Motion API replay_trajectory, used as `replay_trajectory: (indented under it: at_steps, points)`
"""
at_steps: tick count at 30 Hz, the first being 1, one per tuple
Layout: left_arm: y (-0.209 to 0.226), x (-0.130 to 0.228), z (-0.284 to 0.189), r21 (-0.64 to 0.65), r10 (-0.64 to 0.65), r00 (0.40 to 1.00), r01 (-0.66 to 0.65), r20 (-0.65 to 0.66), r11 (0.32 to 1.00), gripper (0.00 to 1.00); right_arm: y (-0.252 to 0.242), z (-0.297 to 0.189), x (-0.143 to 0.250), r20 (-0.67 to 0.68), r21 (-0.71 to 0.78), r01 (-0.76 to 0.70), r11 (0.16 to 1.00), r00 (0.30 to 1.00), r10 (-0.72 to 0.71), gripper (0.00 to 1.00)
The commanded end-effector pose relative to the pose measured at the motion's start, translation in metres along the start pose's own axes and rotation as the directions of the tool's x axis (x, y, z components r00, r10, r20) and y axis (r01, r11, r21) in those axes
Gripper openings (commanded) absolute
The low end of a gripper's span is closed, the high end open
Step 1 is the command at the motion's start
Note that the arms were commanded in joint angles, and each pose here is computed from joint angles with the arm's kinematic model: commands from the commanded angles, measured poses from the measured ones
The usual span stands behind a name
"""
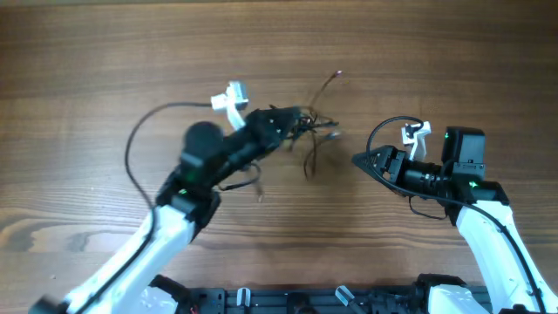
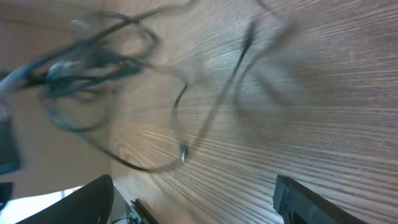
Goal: Untangle cables
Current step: 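Lift the bundle with the left gripper and reach the right gripper toward it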
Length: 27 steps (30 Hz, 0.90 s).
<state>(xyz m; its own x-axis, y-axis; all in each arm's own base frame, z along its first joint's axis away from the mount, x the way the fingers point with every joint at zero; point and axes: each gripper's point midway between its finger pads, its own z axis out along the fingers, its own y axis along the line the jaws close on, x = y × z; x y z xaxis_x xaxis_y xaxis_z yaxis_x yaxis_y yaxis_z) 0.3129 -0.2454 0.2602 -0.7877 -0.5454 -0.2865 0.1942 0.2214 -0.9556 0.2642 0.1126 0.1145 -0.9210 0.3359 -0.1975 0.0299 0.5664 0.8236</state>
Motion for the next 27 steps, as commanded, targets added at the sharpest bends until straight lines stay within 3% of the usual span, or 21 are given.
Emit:
replay_trajectory:
  at_steps: [1,5,8,13,17,20,23,24,27]
  points:
    - [-0.037,0.013,-0.018,0.118,0.196,0.978,-0.187,-0.071,0.975,0.04,0.016,0.005,0.009,-0.051,-0.073,0.019,0.997,0.998,-0.023,0.84]
    - [-0.049,0.013,-0.025,0.144,0.214,0.975,-0.205,-0.055,0.968,0.04,0.032,0.016,0.02,-0.103,-0.103,-0.027,0.994,0.995,0.016,0.81]
    - [-0.041,0.016,-0.024,0.119,0.227,0.971,-0.218,-0.073,0.969,0.04,0.064,0.023,0.022,-0.116,-0.217,0.067,0.974,0.989,-0.093,0.73]
    - [-0.029,0.012,-0.025,0.075,0.228,0.971,-0.222,-0.076,0.972,0.04,0.086,0.025,0.015,-0.083,-0.285,0.123,0.951,0.985,-0.152,0.71]
    - [-0.022,-0.008,-0.03,0.034,0.07,0.997,-0.069,-0.018,0.997,0.04,0.116,0.009,0.035,-0.037,-0.494,0.39,0.777,0.884,-0.467,0.71]
    - [-0.022,-0.009,-0.03,0.033,0.058,0.998,-0.057,-0.016,0.998,0.04,0.132,-0.001,0.042,-0.009,-0.582,0.436,0.686,0.841,-0.542,0.71]
    - [-0.022,-0.009,-0.03,0.032,-0.004,1.0,0.005,-0.018,0.999,0.04,0.141,-0.001,0.046,0.06,-0.601,0.53,0.598,0.776,-0.628,0.73]
    - [-0.022,-0.009,-0.03,0.032,-0.018,1.0,0.018,-0.019,0.999,0.04,0.145,0.002,0.044,0.095,-0.589,0.575,0.568,0.747,-0.658,0.79]
    - [-0.023,-0.007,-0.03,0.035,-0.029,0.999,0.03,-0.028,0.999,0.04,0.155,0.011,0.037,0.197,-0.523,0.693,0.496,0.665,-0.721,0.77]
